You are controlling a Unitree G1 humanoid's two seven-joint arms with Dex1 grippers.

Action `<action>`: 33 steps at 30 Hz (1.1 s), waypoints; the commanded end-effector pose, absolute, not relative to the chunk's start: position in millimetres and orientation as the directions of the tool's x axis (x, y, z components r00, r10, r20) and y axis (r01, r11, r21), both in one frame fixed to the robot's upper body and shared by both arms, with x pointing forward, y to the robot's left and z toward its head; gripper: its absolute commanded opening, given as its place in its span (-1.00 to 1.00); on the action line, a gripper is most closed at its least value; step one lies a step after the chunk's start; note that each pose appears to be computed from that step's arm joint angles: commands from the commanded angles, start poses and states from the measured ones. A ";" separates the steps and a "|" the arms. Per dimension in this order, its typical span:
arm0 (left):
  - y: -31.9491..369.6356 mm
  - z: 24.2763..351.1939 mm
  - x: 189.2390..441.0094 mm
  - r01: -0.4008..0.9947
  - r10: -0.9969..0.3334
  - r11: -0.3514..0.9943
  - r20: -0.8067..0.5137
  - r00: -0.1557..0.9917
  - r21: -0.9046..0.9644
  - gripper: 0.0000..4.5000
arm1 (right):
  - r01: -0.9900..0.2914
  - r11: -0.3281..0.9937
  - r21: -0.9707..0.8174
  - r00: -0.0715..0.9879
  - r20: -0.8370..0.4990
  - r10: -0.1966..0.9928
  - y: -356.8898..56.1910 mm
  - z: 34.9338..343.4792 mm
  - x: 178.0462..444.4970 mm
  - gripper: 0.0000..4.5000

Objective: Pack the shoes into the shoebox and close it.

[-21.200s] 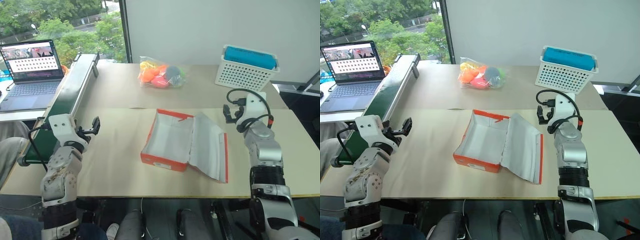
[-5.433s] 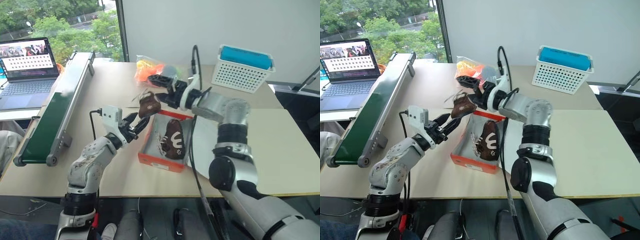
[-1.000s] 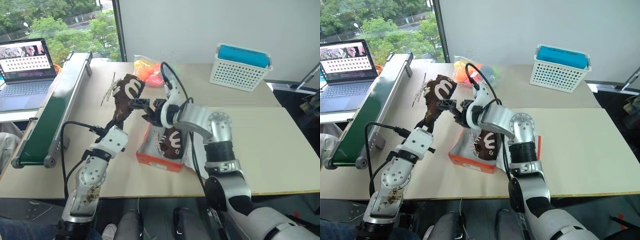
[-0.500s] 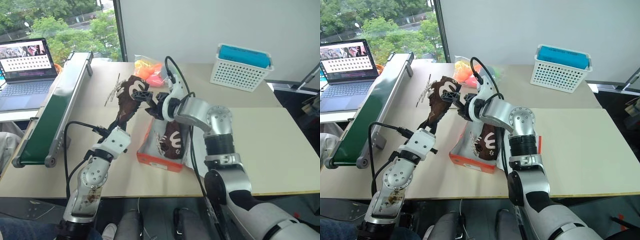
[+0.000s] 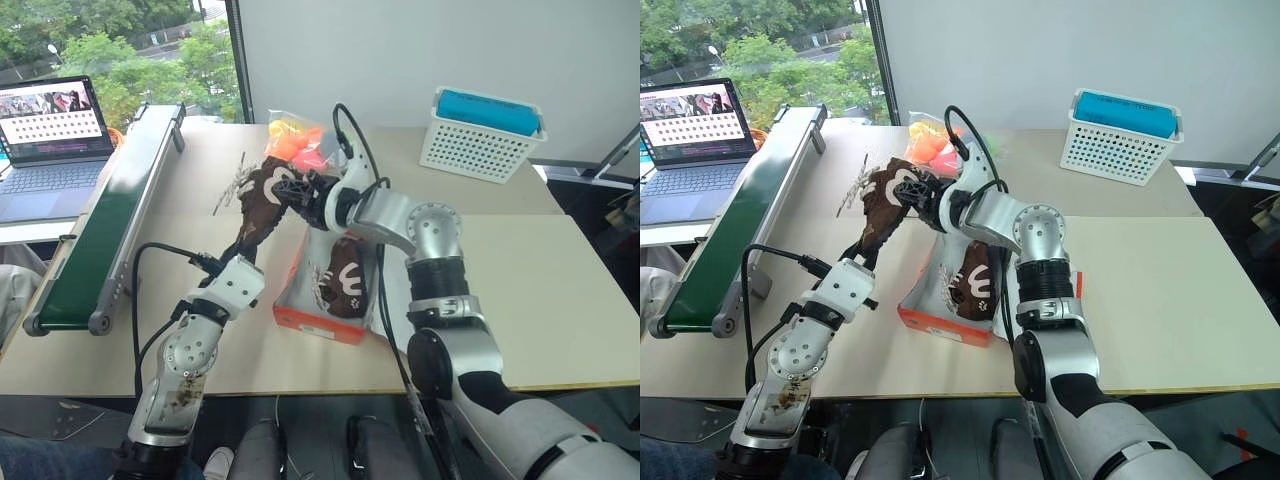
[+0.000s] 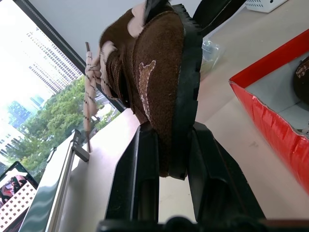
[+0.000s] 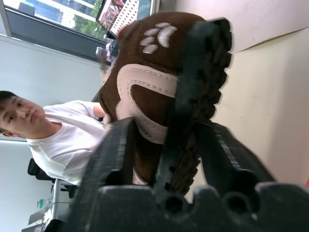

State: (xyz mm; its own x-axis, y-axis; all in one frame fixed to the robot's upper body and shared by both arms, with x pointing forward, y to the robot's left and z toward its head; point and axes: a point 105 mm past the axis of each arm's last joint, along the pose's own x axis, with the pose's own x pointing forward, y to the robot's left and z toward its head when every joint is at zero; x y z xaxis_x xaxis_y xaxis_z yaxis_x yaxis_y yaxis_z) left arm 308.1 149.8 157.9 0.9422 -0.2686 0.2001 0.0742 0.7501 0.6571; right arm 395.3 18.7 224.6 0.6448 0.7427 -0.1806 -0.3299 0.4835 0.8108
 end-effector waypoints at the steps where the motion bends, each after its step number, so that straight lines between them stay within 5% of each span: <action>1: 137.8 182.2 301.1 0.059 -0.325 0.758 0.297 0.898 0.650 -0.78 | -0.341 0.450 0.825 0.681 -0.114 0.724 13.0 241.6 396.1 -0.23; 2: 136.8 183.0 300.4 0.063 -0.329 0.763 0.302 0.895 0.644 -0.78 | -0.332 0.445 0.832 0.689 -0.109 0.717 11.0 241.6 396.5 -0.23; 10: 133.3 178.9 302.7 0.134 -0.353 0.801 0.279 0.893 0.584 0.57 | -0.270 0.445 0.854 0.764 -0.091 0.639 -13.3 243.0 404.8 -0.25; 19: 163.6 171.2 303.9 0.243 -0.297 0.939 0.214 0.931 0.244 0.57 | -0.310 0.595 0.742 0.814 -0.117 0.569 -82.6 272.0 417.0 -0.25; 28: 192.6 155.3 294.8 0.422 -0.412 0.901 0.100 0.906 -0.105 0.57 | -0.359 0.682 0.637 0.649 -0.355 0.673 -82.3 230.9 386.6 -0.25; 33: 199.8 147.9 292.0 0.429 -0.427 0.896 0.048 0.903 -0.115 0.57 | -0.373 0.675 0.636 0.581 -0.407 0.705 -65.8 205.4 370.6 -0.25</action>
State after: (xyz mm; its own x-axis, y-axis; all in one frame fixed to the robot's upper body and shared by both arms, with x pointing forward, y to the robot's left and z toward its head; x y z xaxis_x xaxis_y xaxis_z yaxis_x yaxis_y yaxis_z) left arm 294.5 201.7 145.6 0.9135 -0.4044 0.0444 0.4068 0.9062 -0.1153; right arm 374.6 -66.7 187.7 0.5609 0.6851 -0.4649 -0.3156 0.6960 0.6449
